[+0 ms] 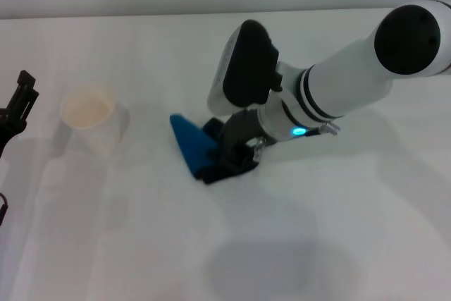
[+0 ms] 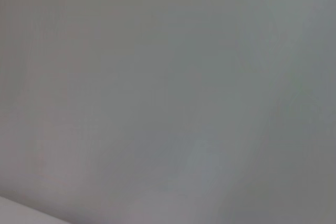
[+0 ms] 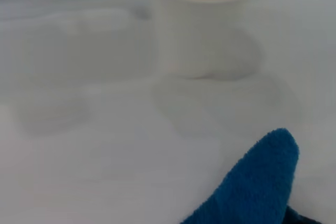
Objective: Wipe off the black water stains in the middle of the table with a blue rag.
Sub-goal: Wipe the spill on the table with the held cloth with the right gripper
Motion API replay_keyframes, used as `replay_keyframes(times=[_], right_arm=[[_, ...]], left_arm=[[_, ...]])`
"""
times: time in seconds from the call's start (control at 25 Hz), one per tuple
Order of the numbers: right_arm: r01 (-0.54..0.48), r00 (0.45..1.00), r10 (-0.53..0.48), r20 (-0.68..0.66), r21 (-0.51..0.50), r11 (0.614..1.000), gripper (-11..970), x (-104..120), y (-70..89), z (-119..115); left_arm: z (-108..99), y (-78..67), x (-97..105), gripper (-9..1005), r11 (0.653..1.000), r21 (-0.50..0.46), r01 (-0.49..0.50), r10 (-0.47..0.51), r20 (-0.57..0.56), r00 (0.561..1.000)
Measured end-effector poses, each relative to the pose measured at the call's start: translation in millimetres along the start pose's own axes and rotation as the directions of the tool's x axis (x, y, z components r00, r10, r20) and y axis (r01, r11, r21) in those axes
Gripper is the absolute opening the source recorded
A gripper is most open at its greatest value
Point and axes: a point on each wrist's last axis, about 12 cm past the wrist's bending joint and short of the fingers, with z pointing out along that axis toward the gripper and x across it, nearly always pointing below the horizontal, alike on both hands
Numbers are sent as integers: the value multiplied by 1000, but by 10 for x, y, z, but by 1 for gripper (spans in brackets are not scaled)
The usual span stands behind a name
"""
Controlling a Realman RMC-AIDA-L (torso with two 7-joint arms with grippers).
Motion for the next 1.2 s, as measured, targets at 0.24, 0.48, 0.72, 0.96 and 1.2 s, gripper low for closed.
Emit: replay_keyframes(times=[0.24,0.48,0.72,0.96,1.2], right_arm=[[49,999,-50,-16,-71,996,128,-68,113,-42],[17,1000,-18,23,57,998,128,-49,-90,-26],[44,999,-44,-6,192,980,128,-15,-302,-52],[63,995,-35,-94,313,948,128,29,-494,-118],[93,984,-27,-177,374,923,128,64,-597,-199]], left_arm=[[26,7,-15,876,1000,4,-10,10,1,1000],[35,-1,-15,876,1000,6,-9,9,1,1000],[35,-5,-12,876,1000,6,-8,8,1,1000],[34,-6,-11,877,1000,6,-7,7,1,1000],[21,-14,0,877,1000,4,-1,1,0,1000]])
